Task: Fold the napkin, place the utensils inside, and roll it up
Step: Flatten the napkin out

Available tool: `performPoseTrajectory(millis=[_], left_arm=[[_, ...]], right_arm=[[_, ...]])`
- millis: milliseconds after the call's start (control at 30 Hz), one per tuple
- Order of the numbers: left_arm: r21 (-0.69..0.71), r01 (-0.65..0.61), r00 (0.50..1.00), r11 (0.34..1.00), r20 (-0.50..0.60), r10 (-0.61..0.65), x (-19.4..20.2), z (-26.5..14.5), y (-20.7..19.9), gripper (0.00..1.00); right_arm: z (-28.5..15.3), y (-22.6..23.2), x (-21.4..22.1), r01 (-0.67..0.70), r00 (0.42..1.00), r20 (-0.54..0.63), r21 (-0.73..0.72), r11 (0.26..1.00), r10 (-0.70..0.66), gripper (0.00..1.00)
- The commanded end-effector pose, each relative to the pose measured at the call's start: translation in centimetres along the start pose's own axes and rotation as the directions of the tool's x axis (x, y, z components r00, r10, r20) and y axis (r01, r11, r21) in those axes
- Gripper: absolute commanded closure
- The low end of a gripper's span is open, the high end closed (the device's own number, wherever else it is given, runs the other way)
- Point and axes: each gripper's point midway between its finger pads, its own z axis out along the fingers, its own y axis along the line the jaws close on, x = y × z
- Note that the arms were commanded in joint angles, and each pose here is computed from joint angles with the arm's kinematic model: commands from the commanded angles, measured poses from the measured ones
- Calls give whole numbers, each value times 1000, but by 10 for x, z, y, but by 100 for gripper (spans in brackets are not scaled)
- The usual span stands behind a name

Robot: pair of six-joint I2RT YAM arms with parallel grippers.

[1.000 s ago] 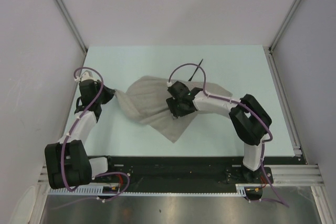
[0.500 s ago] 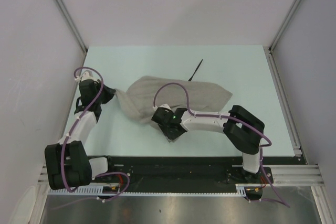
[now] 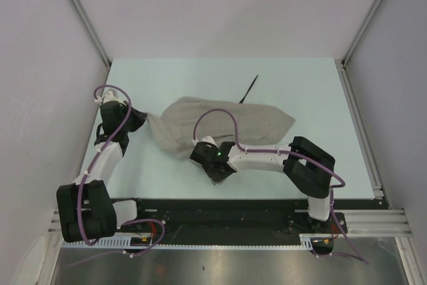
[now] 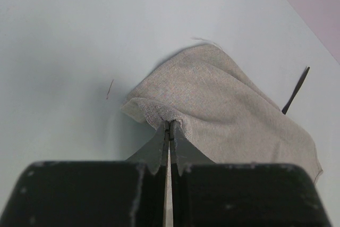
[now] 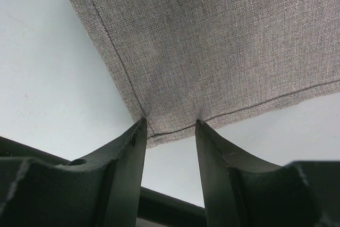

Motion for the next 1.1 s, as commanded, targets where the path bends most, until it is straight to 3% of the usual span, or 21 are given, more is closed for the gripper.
performPoseTrajectory(millis=[0,433,1067], left_arm=[[65,-4,999,998,43,1,-16,-4,-20,100],[57,-8,999,998,45,5,-16,-4,-19,100],[58,-18,999,998,51,15,-19,-6,-22,100]], right_arm=[[-14,7,2,-28,1000,-1,-15,999,28,54],[-38,25,0,0,1000,27,-55,999,1,54],[-7,16,14,13,999,-35,-52,999,-15,60]])
